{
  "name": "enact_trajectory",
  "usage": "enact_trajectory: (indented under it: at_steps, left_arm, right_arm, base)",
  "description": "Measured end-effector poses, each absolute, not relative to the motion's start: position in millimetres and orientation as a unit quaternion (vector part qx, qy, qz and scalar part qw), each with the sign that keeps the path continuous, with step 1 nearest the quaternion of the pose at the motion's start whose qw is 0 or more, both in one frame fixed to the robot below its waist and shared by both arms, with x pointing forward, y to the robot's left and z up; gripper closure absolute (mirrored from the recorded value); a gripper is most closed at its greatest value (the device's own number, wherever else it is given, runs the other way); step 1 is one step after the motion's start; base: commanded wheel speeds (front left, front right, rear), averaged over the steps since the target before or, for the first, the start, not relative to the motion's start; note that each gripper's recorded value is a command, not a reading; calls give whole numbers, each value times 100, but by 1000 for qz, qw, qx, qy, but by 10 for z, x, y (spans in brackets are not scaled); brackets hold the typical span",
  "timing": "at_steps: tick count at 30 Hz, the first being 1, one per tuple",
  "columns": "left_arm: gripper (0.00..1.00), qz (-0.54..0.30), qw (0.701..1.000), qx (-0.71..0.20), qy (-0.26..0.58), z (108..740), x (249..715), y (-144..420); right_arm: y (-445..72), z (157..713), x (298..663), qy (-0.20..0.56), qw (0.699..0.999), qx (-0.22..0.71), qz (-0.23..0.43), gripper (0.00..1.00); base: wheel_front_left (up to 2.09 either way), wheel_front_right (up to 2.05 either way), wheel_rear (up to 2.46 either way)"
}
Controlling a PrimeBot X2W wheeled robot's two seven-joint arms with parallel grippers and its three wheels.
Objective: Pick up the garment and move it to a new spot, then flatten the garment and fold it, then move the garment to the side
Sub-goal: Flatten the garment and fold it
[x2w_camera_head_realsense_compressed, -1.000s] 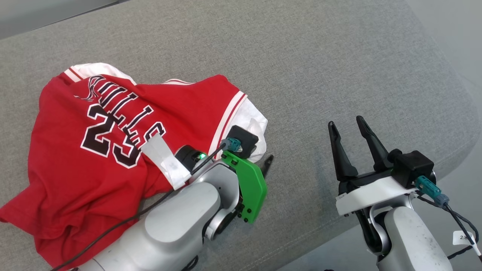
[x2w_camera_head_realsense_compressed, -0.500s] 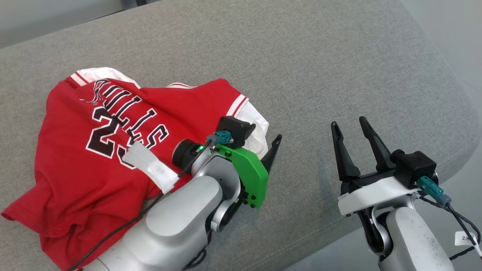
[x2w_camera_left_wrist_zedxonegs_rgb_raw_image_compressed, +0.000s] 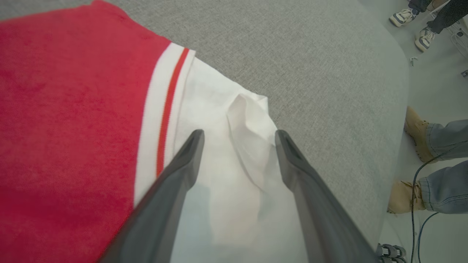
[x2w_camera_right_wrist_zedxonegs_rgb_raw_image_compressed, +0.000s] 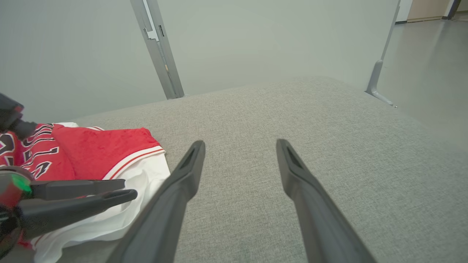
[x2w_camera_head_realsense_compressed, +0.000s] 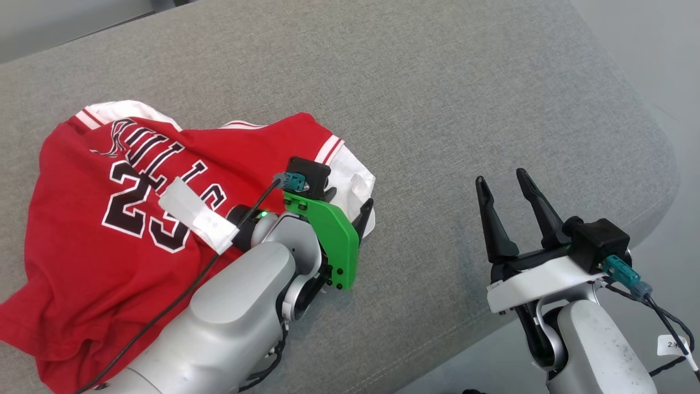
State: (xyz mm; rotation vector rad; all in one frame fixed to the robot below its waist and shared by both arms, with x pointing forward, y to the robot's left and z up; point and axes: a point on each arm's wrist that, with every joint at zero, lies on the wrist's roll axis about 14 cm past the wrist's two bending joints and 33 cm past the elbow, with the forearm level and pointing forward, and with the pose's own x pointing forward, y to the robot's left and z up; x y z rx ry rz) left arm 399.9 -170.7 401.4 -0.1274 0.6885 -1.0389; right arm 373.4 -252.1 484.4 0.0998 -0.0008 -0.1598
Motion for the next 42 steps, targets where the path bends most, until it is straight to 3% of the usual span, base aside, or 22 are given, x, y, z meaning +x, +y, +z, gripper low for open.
enact_trajectory:
  at_steps: [17,22,32,42]
  left_arm:
    - [0,-554,758,-65,338,3976,3500,-2047]
    - [0,-562,755,-70,331,4025,3438,-2085]
    - [0,-513,822,-134,210,4661,3951,-1937]
    - [0,-364,913,-148,111,4963,4444,-840]
  right_arm:
    - [-2652,4818,3656,5,993,51,-103,0]
    - [-2643,4818,3668,4,993,56,-102,0]
    - [-2737,4866,3651,-5,993,37,-113,0]
    - [-2566,4980,3773,-24,997,2,-78,0]
  base:
    - [0,0,0]
    - [0,0,0]
    - [0,0,0]
    - [0,0,0]
